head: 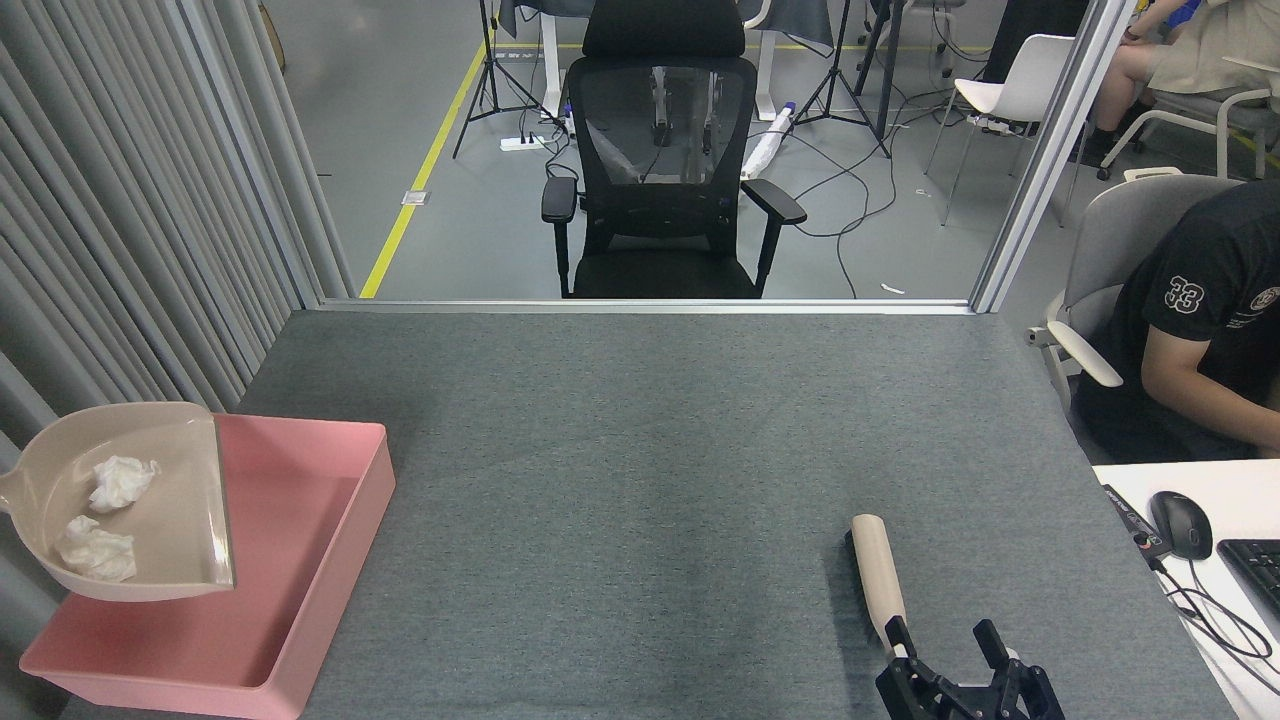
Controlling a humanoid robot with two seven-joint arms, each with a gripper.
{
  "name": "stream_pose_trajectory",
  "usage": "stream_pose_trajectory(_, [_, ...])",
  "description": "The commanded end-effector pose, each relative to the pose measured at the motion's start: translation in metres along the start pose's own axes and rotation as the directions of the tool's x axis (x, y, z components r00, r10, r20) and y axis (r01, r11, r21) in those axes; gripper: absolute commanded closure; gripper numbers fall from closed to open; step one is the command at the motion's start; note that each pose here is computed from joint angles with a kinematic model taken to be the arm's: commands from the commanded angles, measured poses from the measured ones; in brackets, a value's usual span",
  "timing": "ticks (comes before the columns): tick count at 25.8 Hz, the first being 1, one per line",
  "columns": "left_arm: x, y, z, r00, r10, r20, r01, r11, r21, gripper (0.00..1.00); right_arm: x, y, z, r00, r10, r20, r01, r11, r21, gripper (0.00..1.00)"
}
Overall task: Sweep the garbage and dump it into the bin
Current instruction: 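Tilt the dustpan with the left gripper to dump tissue into the bin, then bring the dustpan back and lower it onto the table with the left gripper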
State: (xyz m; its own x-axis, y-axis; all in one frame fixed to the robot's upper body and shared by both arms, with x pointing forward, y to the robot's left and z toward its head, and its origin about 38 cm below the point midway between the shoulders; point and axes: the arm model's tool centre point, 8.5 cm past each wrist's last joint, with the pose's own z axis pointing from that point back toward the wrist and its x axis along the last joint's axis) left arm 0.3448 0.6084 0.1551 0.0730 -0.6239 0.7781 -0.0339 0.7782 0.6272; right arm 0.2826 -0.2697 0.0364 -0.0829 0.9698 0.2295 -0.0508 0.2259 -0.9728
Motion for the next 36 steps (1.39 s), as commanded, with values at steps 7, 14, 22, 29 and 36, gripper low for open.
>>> stream_pose_trajectory(7, [0.008,0.004,-0.006,0.990,-0.144,-0.002,0.144,0.990,0.004,0.92,0.000,0.000,0.000,1.000,-0.001,0.000,0.001,1.000,-0.002,0.03])
stream_pose_trajectory(14, [0.021,0.020,-0.011,0.959,-0.285,-0.001,0.284,0.958,0.037,0.92,0.001,0.001,0.001,1.000,-0.003,0.005,0.003,1.000,-0.003,0.03])
stream_pose_trajectory(22, [0.033,0.026,-0.018,0.956,-0.292,0.008,0.291,0.955,0.053,0.92,-0.001,0.002,0.004,1.000,-0.004,-0.002,0.004,1.000,0.003,0.03])
stream_pose_trajectory(29, [0.040,0.032,-0.020,0.951,-0.308,0.022,0.306,0.950,0.059,0.92,-0.002,0.002,0.004,1.000,-0.005,-0.010,0.005,1.000,0.002,0.03])
stream_pose_trajectory(36, [0.055,0.037,-0.029,0.981,-0.186,0.064,0.183,0.982,0.044,0.92,0.006,0.006,0.003,0.999,-0.041,-0.020,0.041,0.999,-0.006,0.03])
